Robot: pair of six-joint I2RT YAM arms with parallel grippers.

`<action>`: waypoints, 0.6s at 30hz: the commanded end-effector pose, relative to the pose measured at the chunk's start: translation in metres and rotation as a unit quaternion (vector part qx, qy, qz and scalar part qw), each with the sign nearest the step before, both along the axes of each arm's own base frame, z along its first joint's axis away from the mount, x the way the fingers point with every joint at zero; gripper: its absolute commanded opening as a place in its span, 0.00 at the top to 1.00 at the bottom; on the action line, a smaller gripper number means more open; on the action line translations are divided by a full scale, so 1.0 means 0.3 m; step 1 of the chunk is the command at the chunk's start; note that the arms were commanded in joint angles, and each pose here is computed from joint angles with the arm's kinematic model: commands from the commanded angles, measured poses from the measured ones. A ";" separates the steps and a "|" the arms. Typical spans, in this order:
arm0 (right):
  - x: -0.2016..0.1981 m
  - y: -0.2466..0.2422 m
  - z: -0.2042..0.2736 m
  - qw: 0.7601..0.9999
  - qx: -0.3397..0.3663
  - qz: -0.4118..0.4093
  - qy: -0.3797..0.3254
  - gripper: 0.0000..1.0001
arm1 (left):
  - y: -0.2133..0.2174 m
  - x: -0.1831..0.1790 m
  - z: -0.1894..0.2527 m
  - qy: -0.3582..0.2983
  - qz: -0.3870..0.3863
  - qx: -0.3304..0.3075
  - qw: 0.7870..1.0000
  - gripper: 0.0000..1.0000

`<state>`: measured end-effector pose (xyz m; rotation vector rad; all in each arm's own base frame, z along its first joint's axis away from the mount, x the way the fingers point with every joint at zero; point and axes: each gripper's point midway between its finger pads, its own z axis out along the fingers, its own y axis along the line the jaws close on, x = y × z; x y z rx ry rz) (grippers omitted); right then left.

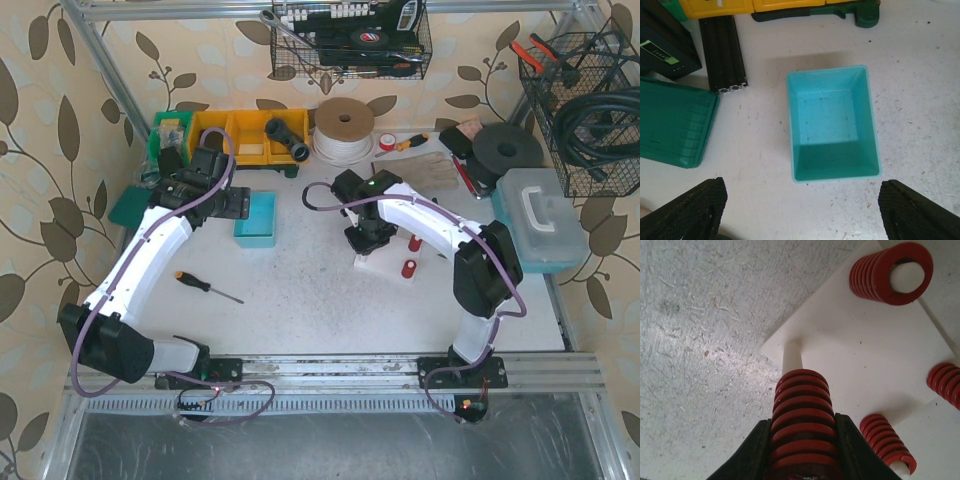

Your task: Install the large spring

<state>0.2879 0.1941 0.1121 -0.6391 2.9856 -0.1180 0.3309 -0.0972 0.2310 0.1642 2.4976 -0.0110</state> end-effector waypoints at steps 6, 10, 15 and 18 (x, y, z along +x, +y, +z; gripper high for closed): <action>0.040 0.021 -0.007 1.000 -0.007 -0.007 -0.011 1.00 | 0.025 0.007 0.058 -0.024 -0.002 0.044 0.999 0.14; 0.029 0.024 -0.031 1.000 -0.008 -0.008 0.001 1.00 | 0.025 0.009 0.062 -0.025 -0.002 0.047 0.999 0.14; 0.012 0.027 -0.052 1.000 -0.014 -0.008 0.019 1.00 | 0.024 0.008 0.062 -0.024 -0.002 0.051 0.998 0.14; 0.009 0.025 -0.049 1.000 -0.021 -0.008 0.020 1.00 | 0.024 0.009 0.066 -0.025 -0.002 0.053 0.998 0.13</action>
